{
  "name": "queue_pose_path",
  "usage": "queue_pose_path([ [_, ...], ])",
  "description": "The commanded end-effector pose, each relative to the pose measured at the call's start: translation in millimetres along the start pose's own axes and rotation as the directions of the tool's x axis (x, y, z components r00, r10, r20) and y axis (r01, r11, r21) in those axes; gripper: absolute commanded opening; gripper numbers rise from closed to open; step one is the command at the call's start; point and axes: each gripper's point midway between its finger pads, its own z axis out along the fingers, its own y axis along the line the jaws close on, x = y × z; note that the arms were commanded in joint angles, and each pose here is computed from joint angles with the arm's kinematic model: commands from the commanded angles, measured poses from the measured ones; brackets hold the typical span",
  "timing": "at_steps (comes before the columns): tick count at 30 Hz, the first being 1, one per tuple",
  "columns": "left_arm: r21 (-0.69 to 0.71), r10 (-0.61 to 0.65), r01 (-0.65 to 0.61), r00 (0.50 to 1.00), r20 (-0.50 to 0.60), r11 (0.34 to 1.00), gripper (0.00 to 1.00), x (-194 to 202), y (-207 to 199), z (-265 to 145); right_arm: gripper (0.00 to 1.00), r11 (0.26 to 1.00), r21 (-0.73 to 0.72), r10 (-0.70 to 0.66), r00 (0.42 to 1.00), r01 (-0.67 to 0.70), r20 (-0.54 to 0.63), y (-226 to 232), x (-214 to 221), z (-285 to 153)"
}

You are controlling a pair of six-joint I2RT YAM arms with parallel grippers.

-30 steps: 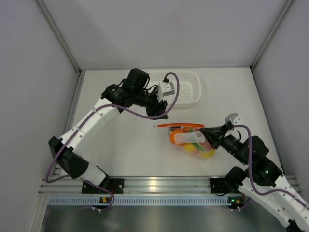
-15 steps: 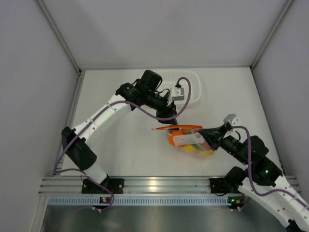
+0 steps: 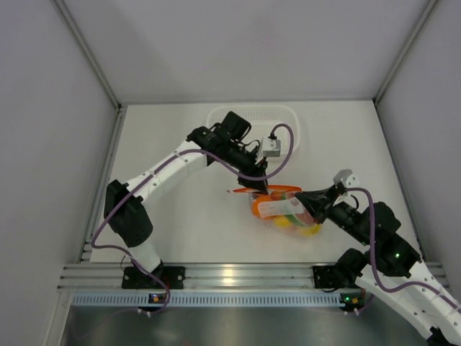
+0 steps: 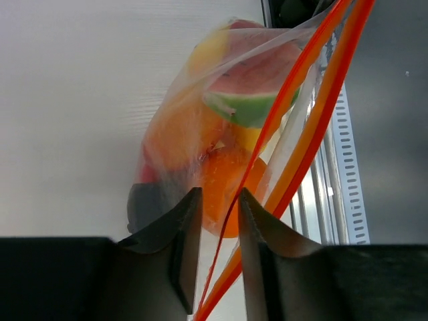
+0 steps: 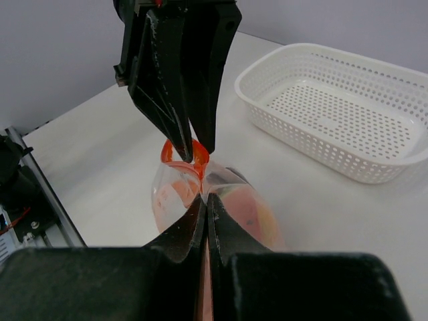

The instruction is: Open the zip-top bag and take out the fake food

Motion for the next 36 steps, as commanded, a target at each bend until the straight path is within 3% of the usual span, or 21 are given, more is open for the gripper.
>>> queue_pose_path([
  [1, 0.039, 0.049, -0.050, 0.998, 0.032, 0.998, 0.29, -6, -6, 2, 0.00, 0.999, -0.044, -0.006, 0.991, 0.013, 0.136, 11, -40, 0],
  [2, 0.044, 0.046, -0.048, 0.998, 0.033, 0.998, 0.21, -5, -6, 2, 0.00, 0.999, -0.036, -0.008, 0.991, 0.013, 0.135, 9, -39, 1],
  [3, 0.040, 0.043, -0.045, 0.999, 0.030, 0.998, 0.00, -5, -6, 2, 0.00, 0.999, -0.031, -0.009, 0.991, 0.013, 0.132, 8, -38, 3],
  [6, -0.019, 0.012, -0.012, 1.000, 0.024, 1.000, 0.00, -11, -4, -6, 0.00, 1.000, 0.031, -0.006, 0.993, 0.003, 0.118, -3, -38, 10],
  [11, -0.308, -0.096, 0.100, 0.995, 0.027, 0.946, 0.00, -21, 19, -38, 0.12, 0.998, 0.062, 0.015, 0.999, -0.018, 0.050, -7, -45, 35],
  [12, -0.346, -0.161, 0.166, 0.986, 0.041, 0.923, 0.00, -14, 21, -40, 0.12, 0.998, 0.064, 0.020, 0.999, -0.023, 0.036, -7, -46, 38],
  [16, -0.414, -0.181, 0.226, 0.973, 0.144, 0.882, 0.00, -23, 3, -64, 0.12, 0.992, 0.112, 0.058, 0.998, -0.054, -0.035, -13, -53, 58],
  [18, -0.467, -0.246, 0.310, 0.950, 0.193, 0.828, 0.00, -15, 2, -72, 0.12, 0.991, 0.112, 0.083, 0.994, -0.074, -0.073, -11, -57, 72],
  [20, -0.501, -0.262, 0.372, 0.924, 0.278, 0.781, 0.00, -22, -6, -89, 0.19, 0.988, 0.112, 0.116, 0.988, -0.105, -0.104, -8, -58, 82],
  [21, -0.541, -0.260, 0.390, 0.917, 0.304, 0.745, 0.00, -21, -4, -98, 0.28, 0.986, 0.118, 0.128, 0.986, -0.115, -0.110, -9, -58, 86],
  [22, -0.562, -0.256, 0.408, 0.908, 0.332, 0.719, 0.00, -20, -7, -107, 0.46, 0.982, 0.123, 0.154, 0.981, -0.140, -0.117, -8, -60, 92],
  [23, -0.587, -0.262, 0.438, 0.894, 0.362, 0.681, 0.00, -20, -6, -116, 0.50, 0.980, 0.124, 0.171, 0.978, -0.157, -0.117, -7, -61, 95],
  [24, -0.643, -0.285, 0.516, 0.854, 0.435, 0.566, 0.00, -15, 5, -131, 0.55, 0.977, 0.125, 0.188, 0.975, -0.173, -0.117, -6, -62, 98],
  [26, -0.659, -0.291, 0.608, 0.792, 0.536, 0.443, 0.00, -11, 8, -150, 0.61, 0.962, 0.113, 0.262, 0.957, -0.249, -0.123, 1, -65, 106],
  [27, -0.625, -0.311, 0.674, 0.738, 0.599, 0.393, 0.00, -11, 9, -154, 0.63, 0.955, 0.106, 0.289, 0.949, -0.277, -0.127, 4, -65, 109],
  [31, -0.537, -0.329, 0.784, 0.619, 0.713, 0.311, 0.00, -4, 13, -153, 0.67, 0.890, 0.141, 0.453, 0.876, -0.434, -0.167, 13, -45, 121],
  [32, -0.496, -0.343, 0.827, 0.561, 0.753, 0.264, 0.00, 2, 15, -151, 0.68, 0.883, 0.143, 0.468, 0.868, -0.448, -0.166, 14, -42, 123],
  [35, -0.438, -0.306, 0.887, 0.462, 0.833, 0.148, 0.00, 18, 23, -158, 0.77, 0.865, 0.146, 0.500, 0.847, -0.480, -0.182, 25, -26, 128],
  [36, -0.398, -0.262, 0.902, 0.429, 0.864, 0.167, 0.00, 10, 19, -165, 0.80, 0.863, 0.134, 0.505, 0.839, -0.487, -0.202, 34, -20, 129],
])
